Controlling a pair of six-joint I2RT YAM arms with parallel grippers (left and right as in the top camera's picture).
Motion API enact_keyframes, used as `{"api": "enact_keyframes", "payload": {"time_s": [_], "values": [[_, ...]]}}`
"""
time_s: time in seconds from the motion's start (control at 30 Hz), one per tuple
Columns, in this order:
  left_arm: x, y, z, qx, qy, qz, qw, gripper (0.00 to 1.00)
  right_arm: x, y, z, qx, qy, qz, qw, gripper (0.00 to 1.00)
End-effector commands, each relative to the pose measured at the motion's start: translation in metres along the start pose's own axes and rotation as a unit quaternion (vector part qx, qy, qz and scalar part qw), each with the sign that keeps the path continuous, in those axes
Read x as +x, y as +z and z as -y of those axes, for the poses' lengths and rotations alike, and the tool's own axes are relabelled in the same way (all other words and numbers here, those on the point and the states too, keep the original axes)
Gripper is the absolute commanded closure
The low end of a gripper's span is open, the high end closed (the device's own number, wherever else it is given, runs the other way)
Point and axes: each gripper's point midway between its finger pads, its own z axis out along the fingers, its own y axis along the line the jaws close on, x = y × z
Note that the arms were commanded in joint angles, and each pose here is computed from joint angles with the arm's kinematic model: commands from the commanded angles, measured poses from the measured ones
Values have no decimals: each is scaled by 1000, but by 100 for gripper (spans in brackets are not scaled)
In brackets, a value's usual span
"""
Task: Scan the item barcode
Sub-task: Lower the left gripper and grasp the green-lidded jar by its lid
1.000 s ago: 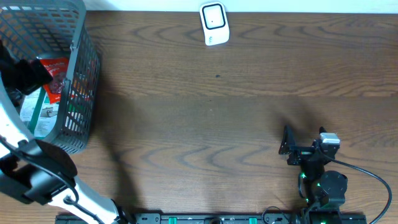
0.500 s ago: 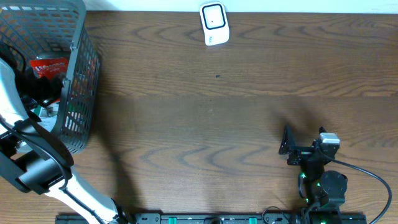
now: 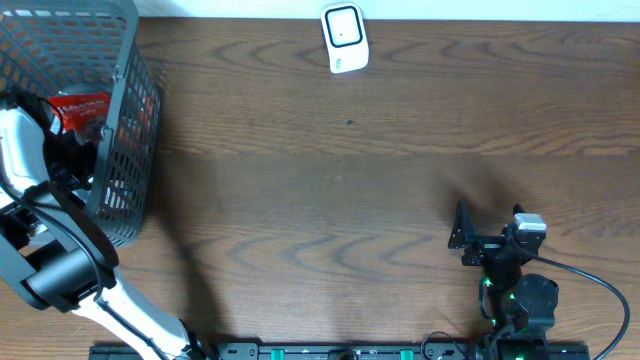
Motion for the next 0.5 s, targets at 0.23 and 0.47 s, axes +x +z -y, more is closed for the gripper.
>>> {"api": "enact_keyframes", "payload": {"time_s": [0.23,0.47], "values": [[2,3,2,2,-21,-7,1000,19,1,0,0,-1,7,-1,1000,1],[9,23,-1,1,-24,-19,1000,18,1,0,0,-1,7,-1,1000,1]]}}
